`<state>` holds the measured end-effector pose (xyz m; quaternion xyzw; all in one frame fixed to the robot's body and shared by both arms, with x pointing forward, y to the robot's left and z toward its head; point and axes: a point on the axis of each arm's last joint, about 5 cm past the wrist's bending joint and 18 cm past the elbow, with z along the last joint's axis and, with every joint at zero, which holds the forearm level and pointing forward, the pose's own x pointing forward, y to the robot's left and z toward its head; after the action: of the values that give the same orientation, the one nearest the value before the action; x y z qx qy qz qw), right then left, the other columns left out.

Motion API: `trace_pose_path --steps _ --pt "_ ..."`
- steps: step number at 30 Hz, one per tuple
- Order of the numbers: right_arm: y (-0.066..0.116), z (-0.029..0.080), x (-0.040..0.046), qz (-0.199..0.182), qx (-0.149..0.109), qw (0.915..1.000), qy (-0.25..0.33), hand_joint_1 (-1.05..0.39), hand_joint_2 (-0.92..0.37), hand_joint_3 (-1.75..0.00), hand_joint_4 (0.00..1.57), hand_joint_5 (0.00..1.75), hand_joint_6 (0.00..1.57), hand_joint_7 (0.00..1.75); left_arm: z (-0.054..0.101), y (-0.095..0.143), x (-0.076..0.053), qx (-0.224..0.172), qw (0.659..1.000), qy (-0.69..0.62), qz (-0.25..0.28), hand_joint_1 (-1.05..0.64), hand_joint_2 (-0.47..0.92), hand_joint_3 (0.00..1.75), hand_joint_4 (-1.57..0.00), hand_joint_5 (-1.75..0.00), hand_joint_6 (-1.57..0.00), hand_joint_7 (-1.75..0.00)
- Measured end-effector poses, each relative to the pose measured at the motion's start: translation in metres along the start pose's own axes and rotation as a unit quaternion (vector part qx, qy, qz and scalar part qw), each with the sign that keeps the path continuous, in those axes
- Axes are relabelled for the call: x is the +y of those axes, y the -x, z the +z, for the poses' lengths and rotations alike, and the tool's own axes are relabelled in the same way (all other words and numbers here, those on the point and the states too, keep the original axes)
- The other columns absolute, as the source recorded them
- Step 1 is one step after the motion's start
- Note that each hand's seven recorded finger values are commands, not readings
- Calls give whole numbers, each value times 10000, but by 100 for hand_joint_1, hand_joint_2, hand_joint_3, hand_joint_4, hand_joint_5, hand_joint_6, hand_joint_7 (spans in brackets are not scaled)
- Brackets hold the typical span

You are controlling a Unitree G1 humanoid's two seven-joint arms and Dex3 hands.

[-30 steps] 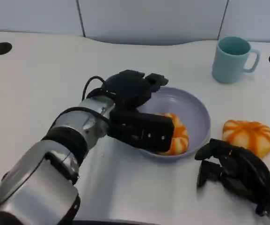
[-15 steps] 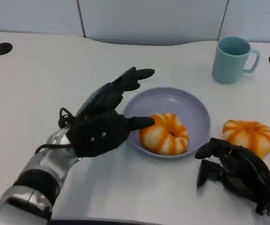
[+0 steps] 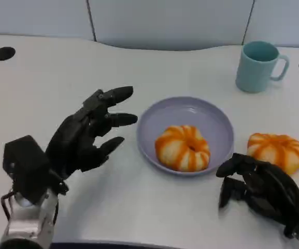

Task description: Grasp the bread from the table and place it into the plate.

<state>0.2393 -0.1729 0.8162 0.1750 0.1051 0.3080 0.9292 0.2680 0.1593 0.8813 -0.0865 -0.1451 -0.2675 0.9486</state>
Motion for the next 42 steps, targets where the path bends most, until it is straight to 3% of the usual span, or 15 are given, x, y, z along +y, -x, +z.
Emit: trace_pose_path --steps 9,13,15,17,20,28,42 --pt "10 -6 -4 32 -8 10000 -55 -49 -92 -9 64 153 76 98 -51 358 -1 -165 9898 1329 485 -94 92 23 -49 -124 -50 -42" --pt "14 -7 -9 59 -1 9999 -102 -50 -92 -9 65 155 77 98 -88 486 -38 -103 9851 1581 665 -91 92 21 -47 -137 -52 -52" --pt "15 -8 -9 55 1 9999 -103 -49 -92 -8 64 156 76 97 -97 532 -51 -65 9831 1687 708 -84 92 17 -42 -154 -39 -94" --pt "18 -10 -11 59 -5 9999 -123 -50 -92 -8 64 156 77 97 -107 572 -58 -71 9807 1808 741 -79 92 11 -40 -166 -32 -121" --pt "18 -11 -11 55 -7 9999 -128 -50 -92 -8 64 155 77 97 -123 665 -72 -24 9792 1857 819 -74 92 6 -41 -174 -30 -140" --pt "19 -14 -13 34 5 9999 -160 -50 -92 -6 65 154 78 94 -191 936 -103 239 9714 2051 1170 -69 92 8 -42 -166 -32 -134" --pt "18 -8 -21 29 14 9999 -130 -50 -92 -9 65 159 78 97 -304 1093 -131 577 9650 1979 1620 -70 92 11 -46 -166 -35 -131"
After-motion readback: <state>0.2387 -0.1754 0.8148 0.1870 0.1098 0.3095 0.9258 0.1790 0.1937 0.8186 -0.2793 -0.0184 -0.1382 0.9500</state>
